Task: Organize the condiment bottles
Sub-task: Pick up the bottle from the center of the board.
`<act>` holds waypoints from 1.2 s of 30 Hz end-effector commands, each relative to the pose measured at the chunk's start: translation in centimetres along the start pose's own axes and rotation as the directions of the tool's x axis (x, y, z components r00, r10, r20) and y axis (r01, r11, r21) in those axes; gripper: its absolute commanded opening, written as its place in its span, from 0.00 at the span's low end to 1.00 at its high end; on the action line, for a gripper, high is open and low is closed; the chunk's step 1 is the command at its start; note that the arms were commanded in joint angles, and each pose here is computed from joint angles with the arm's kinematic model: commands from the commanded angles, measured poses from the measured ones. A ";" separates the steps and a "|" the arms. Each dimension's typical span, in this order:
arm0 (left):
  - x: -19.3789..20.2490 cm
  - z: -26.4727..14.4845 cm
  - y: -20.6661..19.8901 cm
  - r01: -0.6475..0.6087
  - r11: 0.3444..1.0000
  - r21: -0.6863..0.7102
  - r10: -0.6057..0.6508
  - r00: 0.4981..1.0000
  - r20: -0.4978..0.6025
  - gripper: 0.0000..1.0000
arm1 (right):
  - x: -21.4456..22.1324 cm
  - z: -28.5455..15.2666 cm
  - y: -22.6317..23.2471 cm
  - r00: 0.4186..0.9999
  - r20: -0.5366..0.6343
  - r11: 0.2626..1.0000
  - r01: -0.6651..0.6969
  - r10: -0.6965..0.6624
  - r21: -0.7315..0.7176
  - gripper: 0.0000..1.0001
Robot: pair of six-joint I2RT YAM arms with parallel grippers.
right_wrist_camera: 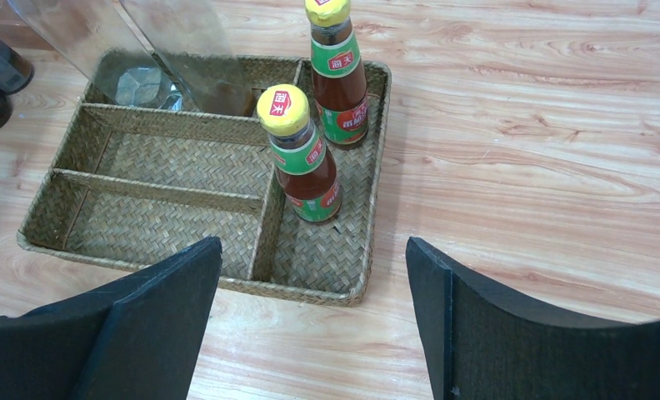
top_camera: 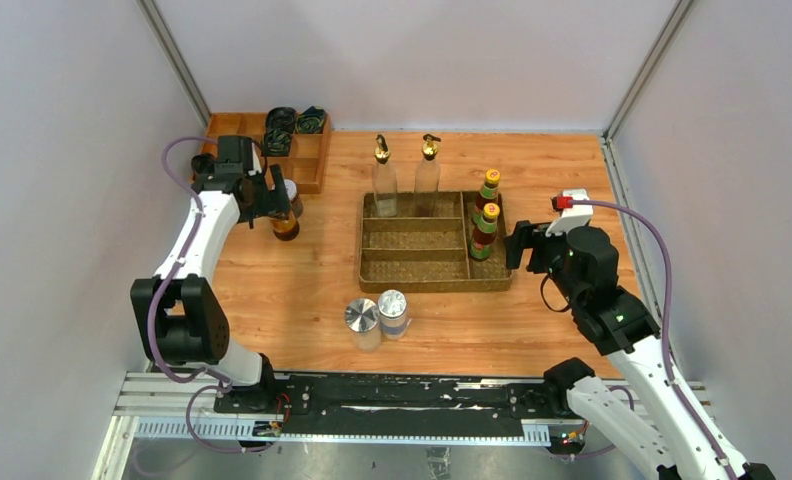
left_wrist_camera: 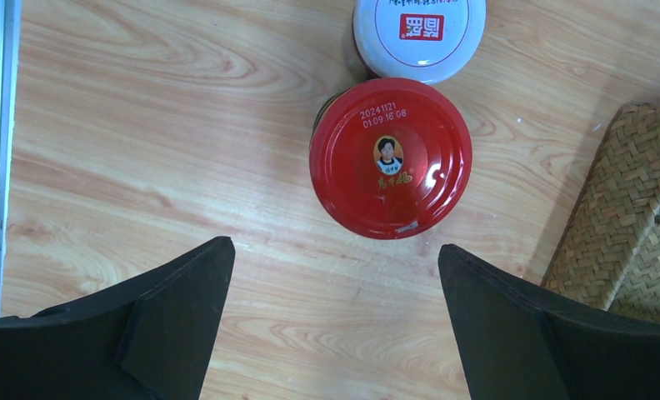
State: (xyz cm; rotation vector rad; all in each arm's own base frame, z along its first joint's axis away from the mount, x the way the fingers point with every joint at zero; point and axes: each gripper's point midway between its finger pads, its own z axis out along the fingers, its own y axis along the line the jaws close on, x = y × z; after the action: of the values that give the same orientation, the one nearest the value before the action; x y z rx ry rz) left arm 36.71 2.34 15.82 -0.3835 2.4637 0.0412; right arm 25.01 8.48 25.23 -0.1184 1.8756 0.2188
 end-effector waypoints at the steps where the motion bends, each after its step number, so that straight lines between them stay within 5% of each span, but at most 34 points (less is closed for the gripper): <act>1: -1.9 0.3 -0.3 -0.008 1.000 0.009 0.008 0.999 0.042 0.99 | 1.1 -0.2 0.4 1.000 -0.030 1.000 0.002 -0.003 -0.020 0.87; 24: -3.0 4.2 -1.0 -0.042 0.999 -0.032 0.042 0.999 0.009 0.97 | 2.5 0.9 0.8 0.998 -0.061 0.999 -0.011 0.009 -0.032 0.87; 36: -3.5 4.1 -1.7 -0.059 0.998 -0.005 0.059 0.998 0.030 0.69 | 3.0 1.3 0.9 0.997 -0.072 0.999 -0.013 0.010 -0.035 0.86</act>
State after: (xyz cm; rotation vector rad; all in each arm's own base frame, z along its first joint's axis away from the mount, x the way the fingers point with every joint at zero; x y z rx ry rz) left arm 41.26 2.26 13.33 -0.3379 2.4936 0.0738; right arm 25.21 9.01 22.82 -0.1290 1.9322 0.2296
